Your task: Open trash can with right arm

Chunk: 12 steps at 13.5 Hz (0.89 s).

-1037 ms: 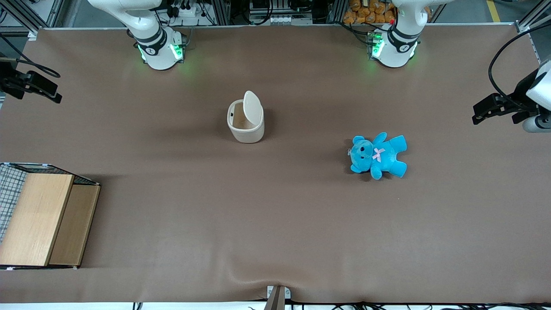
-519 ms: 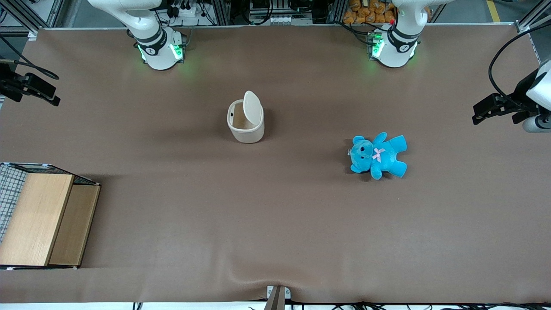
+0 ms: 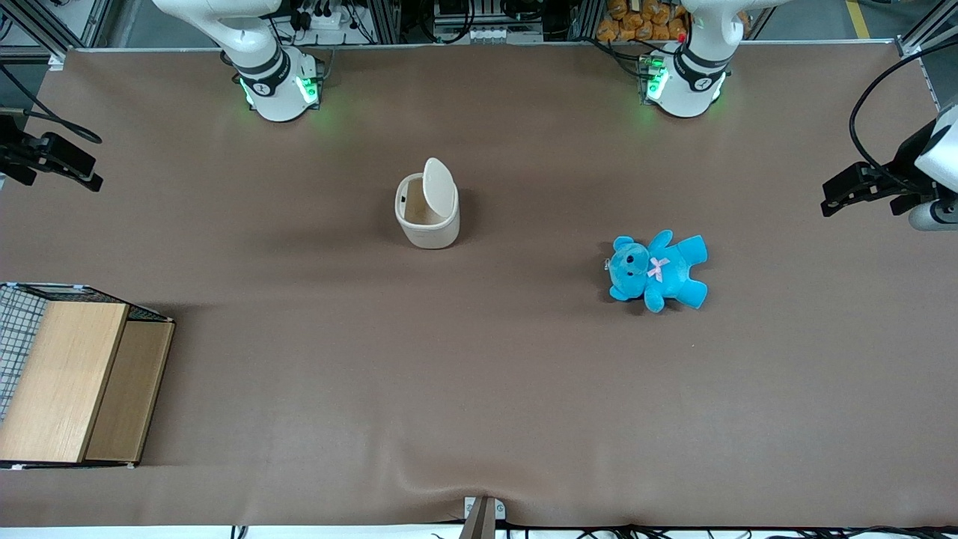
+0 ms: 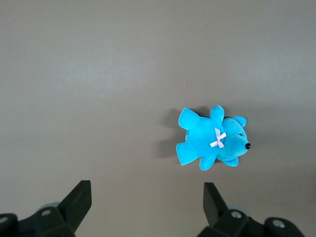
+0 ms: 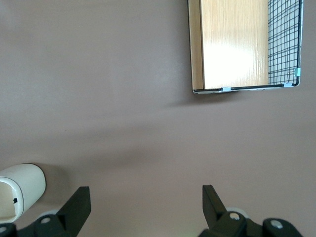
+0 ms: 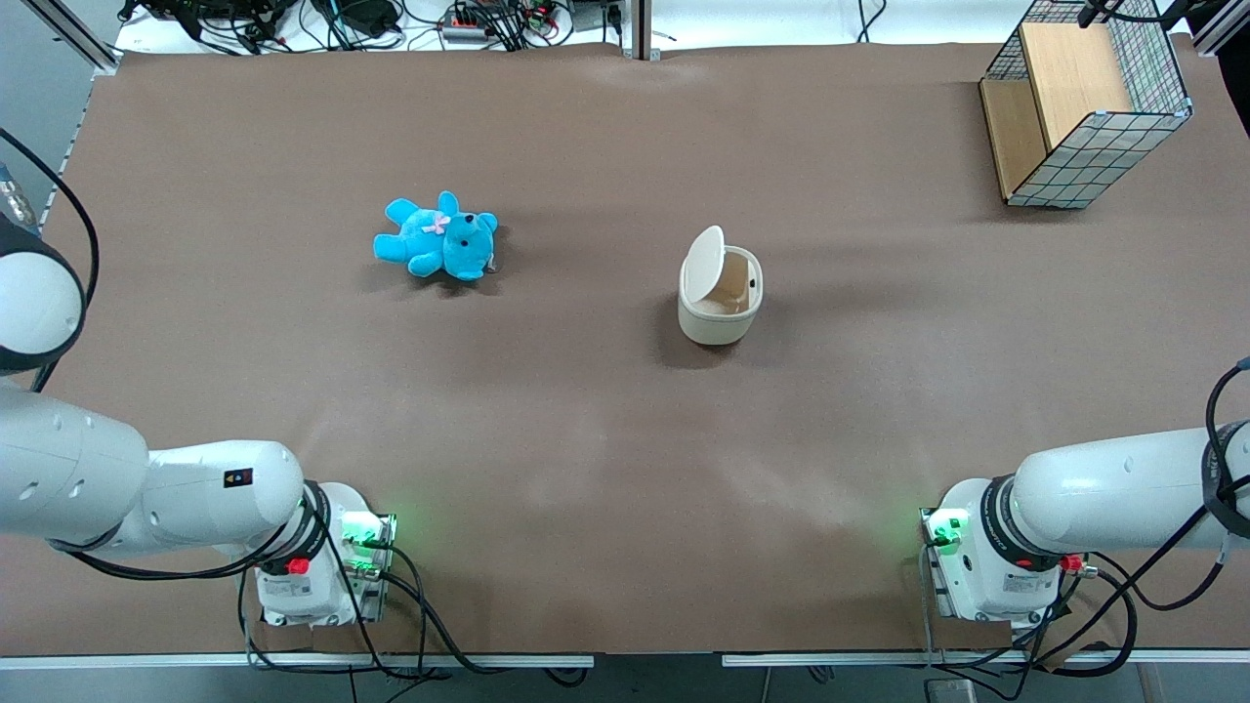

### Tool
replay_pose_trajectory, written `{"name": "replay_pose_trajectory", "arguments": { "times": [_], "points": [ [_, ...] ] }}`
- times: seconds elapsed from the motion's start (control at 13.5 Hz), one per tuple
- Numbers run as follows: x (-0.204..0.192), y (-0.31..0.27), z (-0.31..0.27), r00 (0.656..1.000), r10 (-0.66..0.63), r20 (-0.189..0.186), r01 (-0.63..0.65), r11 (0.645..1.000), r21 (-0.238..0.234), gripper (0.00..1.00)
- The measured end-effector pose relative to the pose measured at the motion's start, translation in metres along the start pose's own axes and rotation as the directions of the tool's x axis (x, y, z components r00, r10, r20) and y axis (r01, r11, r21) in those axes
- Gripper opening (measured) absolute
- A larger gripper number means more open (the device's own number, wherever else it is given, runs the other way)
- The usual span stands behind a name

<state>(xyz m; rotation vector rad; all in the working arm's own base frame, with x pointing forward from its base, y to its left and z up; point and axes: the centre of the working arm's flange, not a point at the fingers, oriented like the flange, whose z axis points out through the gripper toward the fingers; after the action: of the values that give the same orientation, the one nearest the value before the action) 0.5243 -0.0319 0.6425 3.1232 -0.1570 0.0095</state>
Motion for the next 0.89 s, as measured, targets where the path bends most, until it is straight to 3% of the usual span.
{"name": "replay_pose_trajectory", "arguments": {
  "times": [0.3, 0.89],
  "points": [
    [0.0016, 0.0038, 0.0006, 0.998, -0.065, -0.005, 0.065, 0.998, 0.000, 1.00],
    [0.0029, 0.0066, 0.0031, 0.998, -0.069, 0.001, 0.069, 0.998, 0.000, 1.00]
  ]
}}
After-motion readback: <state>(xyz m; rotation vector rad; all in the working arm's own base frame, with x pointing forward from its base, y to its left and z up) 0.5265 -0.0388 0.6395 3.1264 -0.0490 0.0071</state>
